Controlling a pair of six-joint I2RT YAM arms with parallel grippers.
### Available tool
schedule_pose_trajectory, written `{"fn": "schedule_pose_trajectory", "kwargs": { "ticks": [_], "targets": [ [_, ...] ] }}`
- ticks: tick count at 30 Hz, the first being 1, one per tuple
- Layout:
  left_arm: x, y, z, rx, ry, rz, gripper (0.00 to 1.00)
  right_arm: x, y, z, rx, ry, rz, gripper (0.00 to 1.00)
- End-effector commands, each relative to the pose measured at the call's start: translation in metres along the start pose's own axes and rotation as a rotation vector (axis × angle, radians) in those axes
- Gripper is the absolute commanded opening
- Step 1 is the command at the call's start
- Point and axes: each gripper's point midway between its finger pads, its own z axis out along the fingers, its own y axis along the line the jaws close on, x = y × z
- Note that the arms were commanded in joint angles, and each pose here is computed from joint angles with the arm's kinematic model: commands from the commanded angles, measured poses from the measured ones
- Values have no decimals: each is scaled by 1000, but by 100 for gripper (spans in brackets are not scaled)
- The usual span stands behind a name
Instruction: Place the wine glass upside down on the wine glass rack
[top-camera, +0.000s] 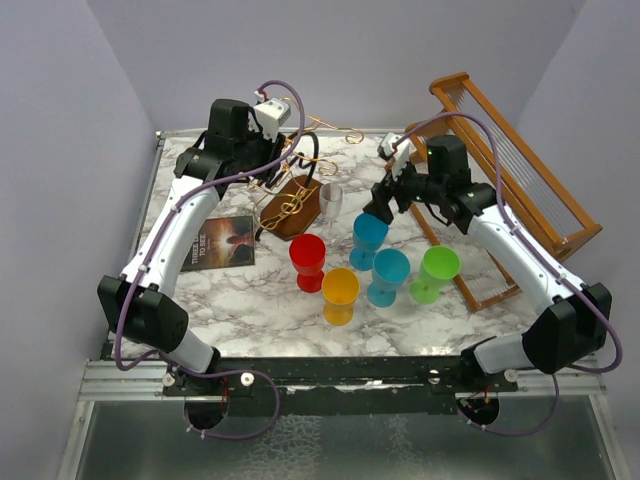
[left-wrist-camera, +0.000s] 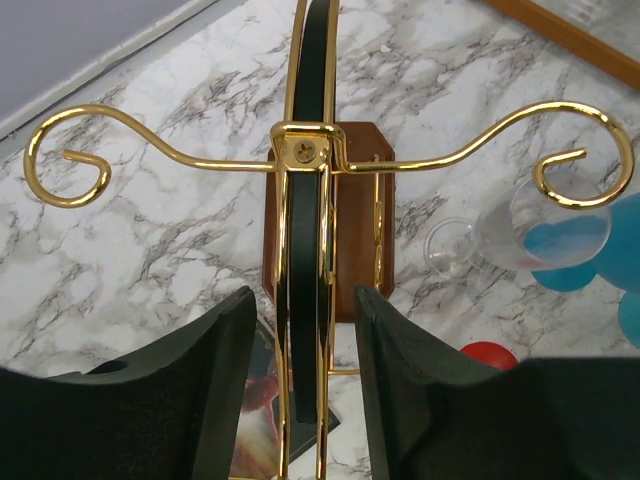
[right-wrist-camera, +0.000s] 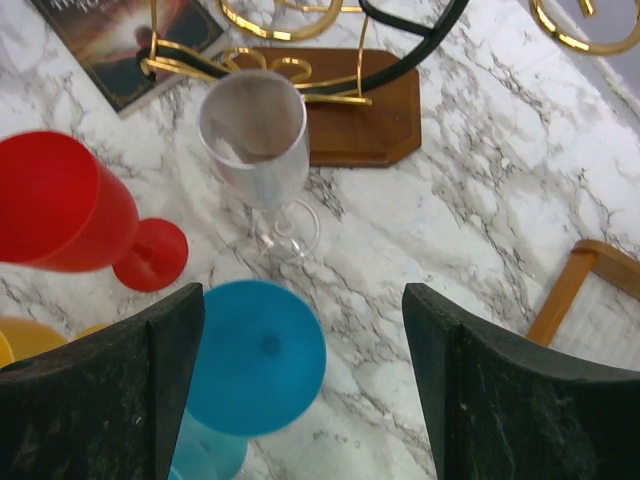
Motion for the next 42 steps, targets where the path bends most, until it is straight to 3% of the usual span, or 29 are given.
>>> {"fn": "schedule_pose_trajectory", "kwargs": {
  "ticks": [1, 6, 11, 26, 36, 42],
  "targets": [
    [-27, 2, -11, -5, -70, 1, 52, -59, -1, 19, 24, -167, 14, 76],
    [-40, 9, -19, -46, -110, 8, 66, -70, 0, 43, 82, -169, 36, 70],
    [-50, 11, -32, -76, -165, 24, 72, -65, -8, 62, 134, -124, 74, 62],
    [-51, 13, -46, -105, -222, 56, 73, -23, -13, 85, 148, 29, 104, 48],
    [-49, 15, -48, -121, -235, 70, 73, -8, -4, 75, 112, 130, 103, 22],
    [-46, 15, -50, -127, -235, 78, 74, 0, -2, 73, 99, 188, 109, 14]
  ]
}}
